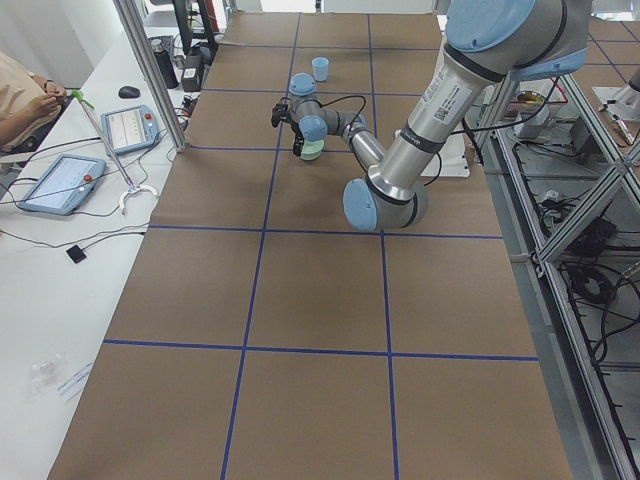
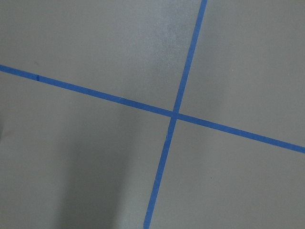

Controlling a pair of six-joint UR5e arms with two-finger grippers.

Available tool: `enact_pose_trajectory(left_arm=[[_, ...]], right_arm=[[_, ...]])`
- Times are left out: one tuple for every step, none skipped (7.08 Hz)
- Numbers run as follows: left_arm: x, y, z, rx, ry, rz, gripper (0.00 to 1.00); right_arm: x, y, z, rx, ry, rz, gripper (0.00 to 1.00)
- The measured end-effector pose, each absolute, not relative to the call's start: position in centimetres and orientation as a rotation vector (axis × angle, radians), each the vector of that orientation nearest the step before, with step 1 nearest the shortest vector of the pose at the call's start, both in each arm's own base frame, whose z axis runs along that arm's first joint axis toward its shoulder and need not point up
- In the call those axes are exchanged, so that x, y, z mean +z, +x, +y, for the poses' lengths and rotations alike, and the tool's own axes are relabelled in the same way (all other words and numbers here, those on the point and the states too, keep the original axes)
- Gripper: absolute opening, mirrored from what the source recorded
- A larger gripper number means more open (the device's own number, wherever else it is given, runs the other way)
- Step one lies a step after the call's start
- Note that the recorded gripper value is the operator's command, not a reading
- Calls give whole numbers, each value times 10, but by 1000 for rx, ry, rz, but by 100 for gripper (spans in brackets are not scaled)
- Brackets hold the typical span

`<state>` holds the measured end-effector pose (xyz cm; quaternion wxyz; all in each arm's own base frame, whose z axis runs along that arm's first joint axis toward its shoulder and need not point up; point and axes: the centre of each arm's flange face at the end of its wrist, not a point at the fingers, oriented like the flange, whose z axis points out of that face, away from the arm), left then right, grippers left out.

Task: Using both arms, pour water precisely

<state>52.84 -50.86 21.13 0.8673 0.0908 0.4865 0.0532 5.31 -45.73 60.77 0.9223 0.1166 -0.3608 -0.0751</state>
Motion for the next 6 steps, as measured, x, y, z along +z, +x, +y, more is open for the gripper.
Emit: enact_pose_trajectory(left_arm=[[217, 489, -522, 144, 201, 991, 100], [234, 442, -528, 192, 222, 941, 100], [262, 384, -533, 233, 255, 882, 100], [298, 321, -539, 262, 294, 819, 100], [336, 262, -546, 310, 330, 754, 100], [376, 204, -551, 362, 360, 689, 100]], right_arm=[[602, 51, -458, -123, 236, -759, 100], [596, 48, -460, -91, 241, -780, 100], [587, 43, -461, -42, 248, -806, 100], [579, 35, -460, 14, 250, -831, 100], [568, 23, -456, 62, 241, -853, 100], [552, 8, -450, 106, 224, -873, 100]])
